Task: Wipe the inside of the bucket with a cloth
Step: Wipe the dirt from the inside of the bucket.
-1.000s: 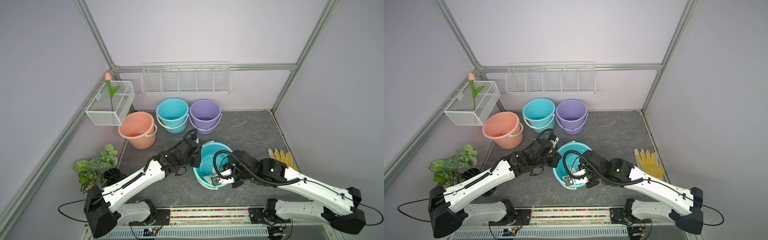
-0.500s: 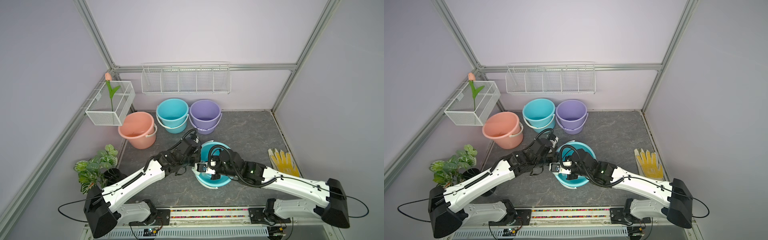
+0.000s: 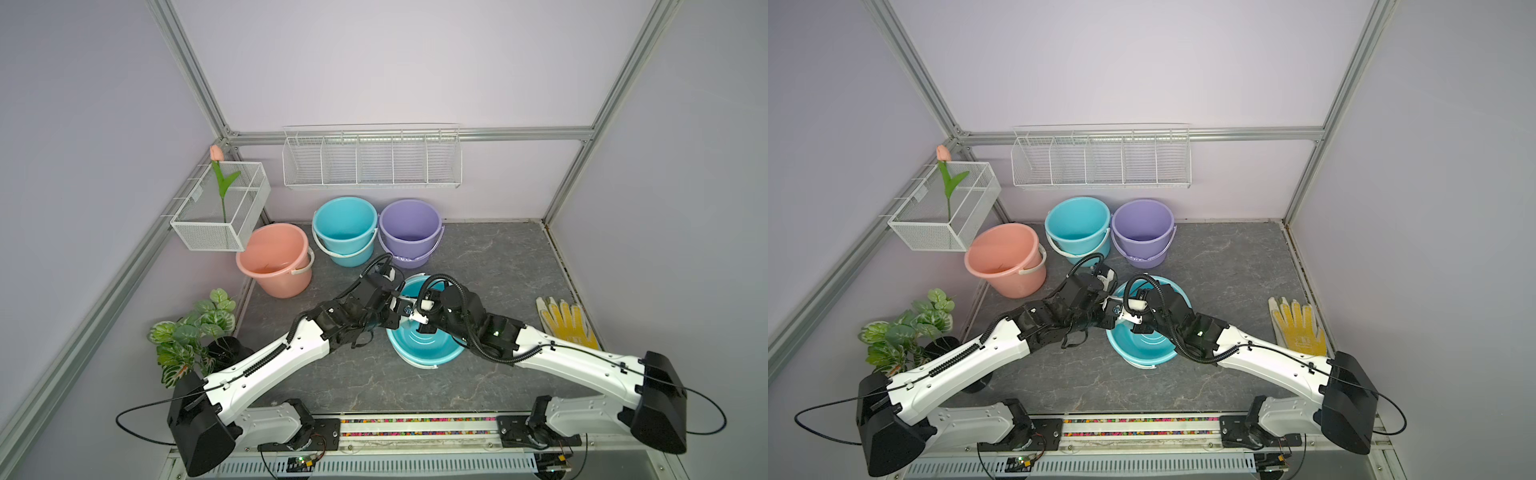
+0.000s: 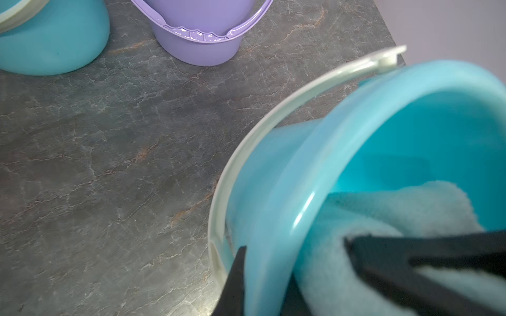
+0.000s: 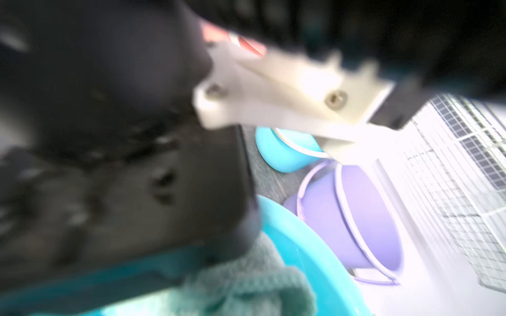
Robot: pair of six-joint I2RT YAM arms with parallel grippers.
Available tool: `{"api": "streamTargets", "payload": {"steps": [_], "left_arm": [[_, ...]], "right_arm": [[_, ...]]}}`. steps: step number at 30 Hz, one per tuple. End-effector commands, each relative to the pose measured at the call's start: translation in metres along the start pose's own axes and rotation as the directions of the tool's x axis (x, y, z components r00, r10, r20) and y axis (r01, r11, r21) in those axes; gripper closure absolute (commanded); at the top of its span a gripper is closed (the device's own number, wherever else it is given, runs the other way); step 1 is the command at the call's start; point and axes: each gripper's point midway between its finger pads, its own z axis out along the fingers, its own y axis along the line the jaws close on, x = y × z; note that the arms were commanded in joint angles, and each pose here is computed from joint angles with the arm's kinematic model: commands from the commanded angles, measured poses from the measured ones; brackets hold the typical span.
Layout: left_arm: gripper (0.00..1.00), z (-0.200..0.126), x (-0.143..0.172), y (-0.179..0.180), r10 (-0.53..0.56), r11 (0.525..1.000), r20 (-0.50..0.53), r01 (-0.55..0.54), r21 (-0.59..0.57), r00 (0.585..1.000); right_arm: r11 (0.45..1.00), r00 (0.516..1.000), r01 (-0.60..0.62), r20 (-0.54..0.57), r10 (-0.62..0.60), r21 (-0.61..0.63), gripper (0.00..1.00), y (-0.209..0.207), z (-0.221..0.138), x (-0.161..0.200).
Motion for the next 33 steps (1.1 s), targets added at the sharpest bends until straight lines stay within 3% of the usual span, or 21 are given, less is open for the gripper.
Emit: {"api": "streamTargets", "payload": {"steps": [1,7,12,18,24,27,33], "left_arm": [[1.00,-0.009,-0.004,-0.018,0.007,0.997,0.016,-0.008,0.077,1.000],[1.00,-0.006,-0.003,-0.019,0.011,0.997,0.012,-0.012,0.078,1.000],[1.00,-0.005,-0.004,-0.019,0.013,0.997,0.013,-0.014,0.078,1.000],[1.00,-0.005,-0.004,-0.017,0.012,0.998,0.014,-0.013,0.067,1.000],[1.00,-0.006,-0.005,-0.017,0.011,0.998,0.019,-0.013,0.063,1.000],[1.00,-0.007,-0.007,-0.016,0.014,0.998,0.022,-0.015,0.058,1.000],[1.00,-0.006,-0.007,-0.017,0.015,0.998,0.020,-0.016,0.057,1.000]], "right_arm": [[0.988,0.996,0.016,-0.092,-0.003,0.151,0.93,-0.040,-0.012,0.014],[0.978,0.964,0.091,-0.262,-0.040,0.186,0.93,-0.053,-0.037,0.048],[0.977,0.912,0.170,-0.395,-0.107,0.128,0.93,-0.047,-0.060,0.076],[0.976,0.844,0.218,-0.498,-0.199,-0.022,0.93,-0.032,-0.090,0.099],[0.938,0.813,0.153,-0.500,-0.298,-0.310,0.93,0.014,-0.120,0.112],[0.894,0.827,0.076,-0.474,-0.304,-0.441,0.93,0.041,-0.135,0.110],[0.793,0.939,-0.065,-0.305,-0.156,-0.606,0.93,0.084,-0.148,0.069]]}}
